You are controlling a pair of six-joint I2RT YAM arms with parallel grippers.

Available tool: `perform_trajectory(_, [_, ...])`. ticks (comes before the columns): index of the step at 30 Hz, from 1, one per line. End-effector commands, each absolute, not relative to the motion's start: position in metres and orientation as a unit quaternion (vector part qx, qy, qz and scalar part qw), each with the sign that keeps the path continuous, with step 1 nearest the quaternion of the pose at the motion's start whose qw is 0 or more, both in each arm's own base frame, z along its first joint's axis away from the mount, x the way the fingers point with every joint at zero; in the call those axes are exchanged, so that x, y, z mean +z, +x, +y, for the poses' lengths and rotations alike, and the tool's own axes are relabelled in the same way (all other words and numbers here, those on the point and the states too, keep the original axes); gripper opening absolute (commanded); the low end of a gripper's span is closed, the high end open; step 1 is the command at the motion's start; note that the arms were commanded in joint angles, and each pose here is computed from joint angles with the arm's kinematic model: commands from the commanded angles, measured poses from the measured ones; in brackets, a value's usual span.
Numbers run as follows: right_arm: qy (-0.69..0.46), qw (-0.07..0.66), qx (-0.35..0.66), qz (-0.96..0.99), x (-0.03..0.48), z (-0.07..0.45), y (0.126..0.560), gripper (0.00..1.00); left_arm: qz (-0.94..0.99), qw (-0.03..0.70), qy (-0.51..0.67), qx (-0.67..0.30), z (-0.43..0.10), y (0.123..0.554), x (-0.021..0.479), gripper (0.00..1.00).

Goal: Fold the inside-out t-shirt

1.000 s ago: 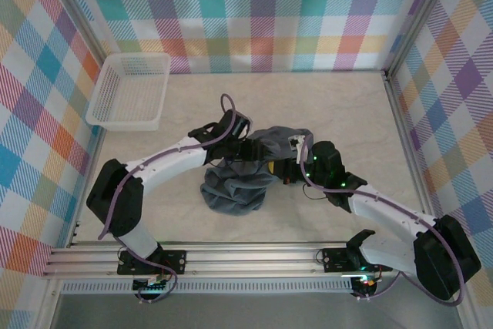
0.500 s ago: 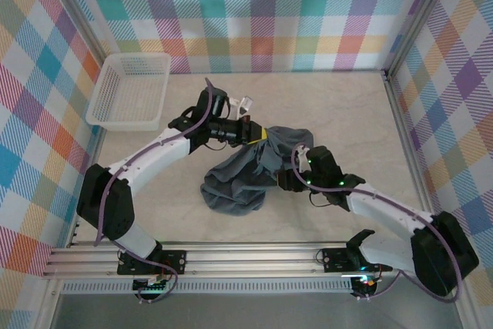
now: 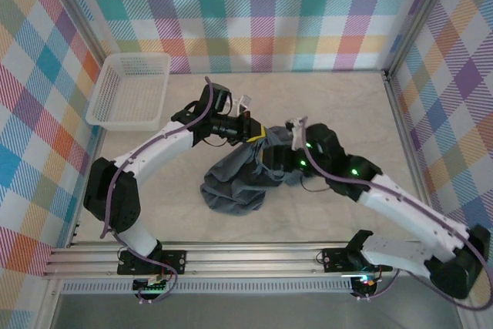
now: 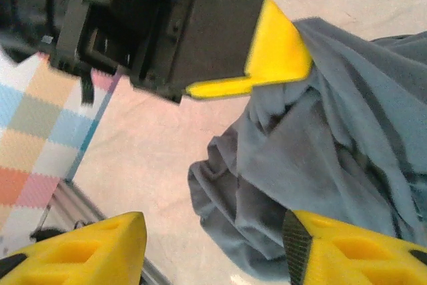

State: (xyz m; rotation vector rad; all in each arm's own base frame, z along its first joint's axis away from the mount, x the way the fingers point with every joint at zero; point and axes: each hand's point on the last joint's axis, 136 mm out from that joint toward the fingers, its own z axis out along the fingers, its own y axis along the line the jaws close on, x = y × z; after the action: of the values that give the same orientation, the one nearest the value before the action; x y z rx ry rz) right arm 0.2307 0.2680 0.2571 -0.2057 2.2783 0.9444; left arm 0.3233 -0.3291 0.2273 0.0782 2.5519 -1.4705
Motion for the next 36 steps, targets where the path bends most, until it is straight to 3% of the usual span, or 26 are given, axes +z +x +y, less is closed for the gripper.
perform_trajectory(1, [0.022, 0.294, 0.287, 0.912, 0.226, 0.257, 0.241, 0.64, 0.861, 0.093, 0.005, -0.501, -0.331, 0.331, 0.236, 0.00])
perform_trajectory(7, [0.070, 0.251, 0.245, 0.934, 0.199, 0.265, 0.252, 0.68, 0.861, 0.091, 0.002, -0.501, -0.332, 0.332, 0.237, 0.00])
perform_trajectory(12, [0.076, 0.268, 0.202, 0.939, 0.190, 0.260, 0.266, 0.62, 0.858, 0.091, 0.009, -0.505, -0.333, 0.330, 0.239, 0.00])
perform_trajectory(14, [0.068, 0.262, 0.193, 0.943, 0.186, 0.263, 0.268, 0.51, 0.859, 0.091, 0.010, -0.503, -0.332, 0.330, 0.238, 0.00])
perform_trajectory(18, [0.058, 0.255, 0.187, 0.947, 0.181, 0.262, 0.265, 0.02, 0.865, 0.091, 0.010, -0.493, -0.327, 0.330, 0.235, 0.00])
perform_trajectory(19, [0.054, 0.256, 0.187, 0.947, 0.182, 0.260, 0.262, 0.00, 0.868, 0.095, 0.008, -0.487, -0.323, 0.331, 0.234, 0.00])
perform_trajectory(25, [-0.006, 0.314, 0.172, 0.934, 0.211, 0.215, 0.243, 0.00, 0.898, 0.123, -0.049, -0.419, -0.253, 0.359, 0.207, 0.00])
perform_trajectory(29, [-0.108, 0.382, 0.254, 0.882, 0.250, 0.213, 0.223, 0.00, 0.908, 0.105, -0.076, -0.399, -0.229, 0.365, 0.171, 0.00])
perform_trajectory(32, [-0.149, 0.387, 0.309, 0.856, 0.265, 0.223, 0.212, 0.00, 0.905, 0.095, -0.081, -0.407, -0.231, 0.364, 0.154, 0.00])
perform_trajectory(34, [-0.168, 0.367, 0.321, 0.857, 0.263, 0.233, 0.208, 0.00, 0.901, 0.107, -0.080, -0.412, -0.231, 0.364, 0.156, 0.09])
perform_trajectory(36, [-0.169, 0.349, 0.323, 0.863, 0.255, 0.239, 0.209, 0.00, 0.901, 0.136, -0.065, -0.407, -0.227, 0.365, 0.167, 0.27])
